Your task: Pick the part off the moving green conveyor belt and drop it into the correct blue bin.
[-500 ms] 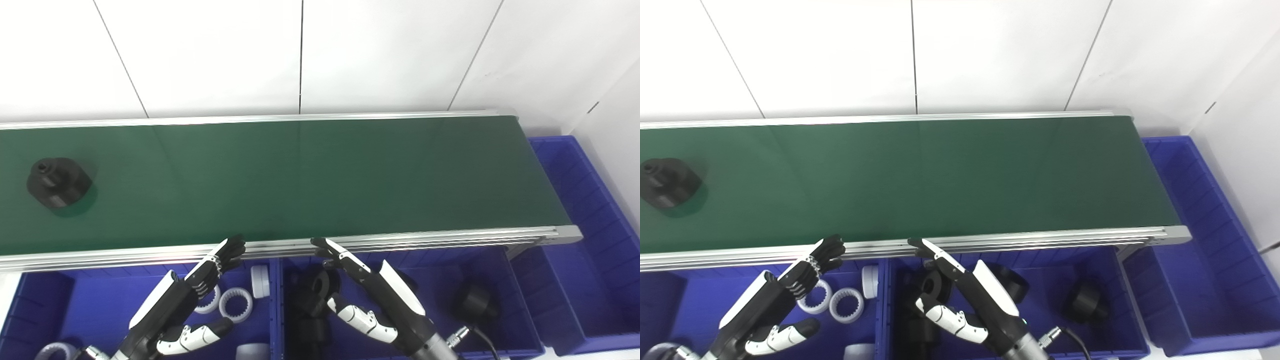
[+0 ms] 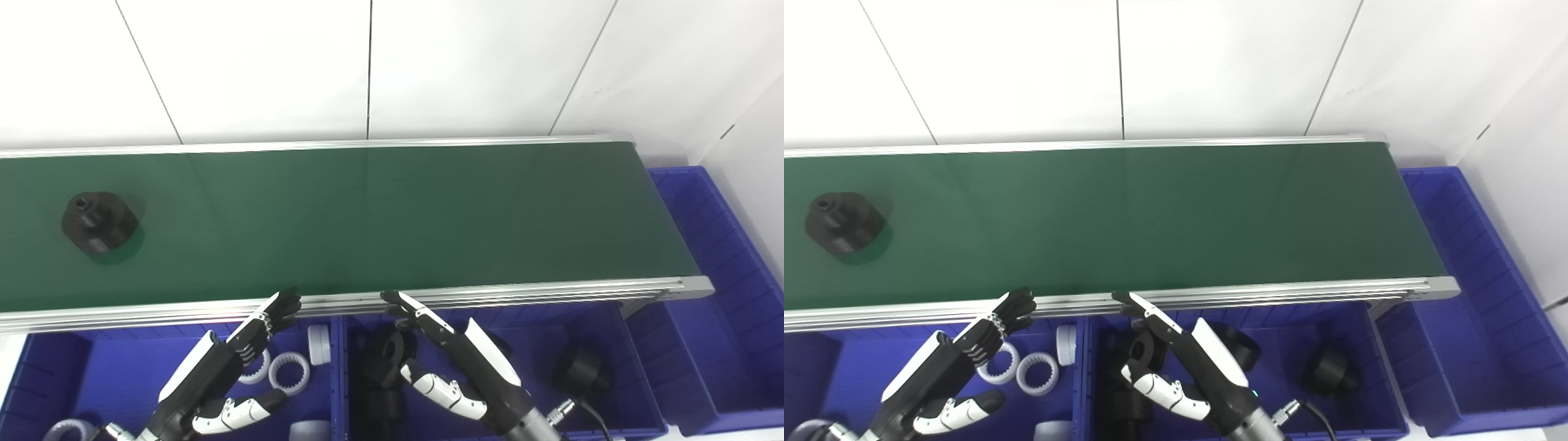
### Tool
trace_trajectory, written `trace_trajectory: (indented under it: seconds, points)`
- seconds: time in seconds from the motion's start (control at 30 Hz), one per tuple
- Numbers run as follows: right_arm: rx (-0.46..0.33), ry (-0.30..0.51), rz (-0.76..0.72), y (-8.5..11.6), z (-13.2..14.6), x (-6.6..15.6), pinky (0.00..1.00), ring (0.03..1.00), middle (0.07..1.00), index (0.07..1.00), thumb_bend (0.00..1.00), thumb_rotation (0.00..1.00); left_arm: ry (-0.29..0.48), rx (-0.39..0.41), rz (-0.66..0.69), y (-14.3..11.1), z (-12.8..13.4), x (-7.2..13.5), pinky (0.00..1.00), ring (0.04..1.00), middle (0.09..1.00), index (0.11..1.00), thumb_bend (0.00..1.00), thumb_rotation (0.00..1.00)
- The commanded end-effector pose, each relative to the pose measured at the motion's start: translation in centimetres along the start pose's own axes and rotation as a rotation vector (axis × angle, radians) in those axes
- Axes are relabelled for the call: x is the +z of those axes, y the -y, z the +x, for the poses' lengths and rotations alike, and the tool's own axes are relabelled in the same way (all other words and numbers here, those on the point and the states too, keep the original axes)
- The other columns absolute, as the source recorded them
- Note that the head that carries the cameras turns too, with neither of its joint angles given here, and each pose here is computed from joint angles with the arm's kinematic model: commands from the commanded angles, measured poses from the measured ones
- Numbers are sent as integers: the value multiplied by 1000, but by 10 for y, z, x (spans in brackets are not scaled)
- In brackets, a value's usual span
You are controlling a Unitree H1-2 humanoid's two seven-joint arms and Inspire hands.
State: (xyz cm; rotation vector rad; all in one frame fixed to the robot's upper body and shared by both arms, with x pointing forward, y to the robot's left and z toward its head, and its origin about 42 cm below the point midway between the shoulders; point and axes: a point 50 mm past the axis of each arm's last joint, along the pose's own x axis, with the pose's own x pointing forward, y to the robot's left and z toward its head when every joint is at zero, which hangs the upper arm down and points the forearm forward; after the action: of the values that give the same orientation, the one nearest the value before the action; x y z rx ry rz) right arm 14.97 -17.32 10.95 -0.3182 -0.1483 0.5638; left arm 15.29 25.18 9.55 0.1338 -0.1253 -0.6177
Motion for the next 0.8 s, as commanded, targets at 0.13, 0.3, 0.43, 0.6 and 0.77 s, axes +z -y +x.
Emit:
trace_trajectory:
  seconds: [0.13,0.3,0.43,0.6,0.77]
  points:
    - [-7,49,-6,5,4,11,831,896,936,933,390,838,55,-3,19,-4,5,10,931,963,979,966,413,574]
    - [-6,44,-5,6,4,12,839,902,940,936,392,836,52,-2,15,-4,5,11,930,964,979,966,412,562]
    - [-9,47,-5,7,5,12,830,897,940,936,388,835,53,1,16,-4,6,11,930,963,979,964,411,555]
    - [-9,48,-7,7,4,10,828,896,937,933,386,839,49,0,19,-3,5,10,927,965,980,965,413,561]
    - [-8,44,-8,4,1,2,827,893,935,932,390,845,46,2,21,2,4,3,926,964,980,965,408,565]
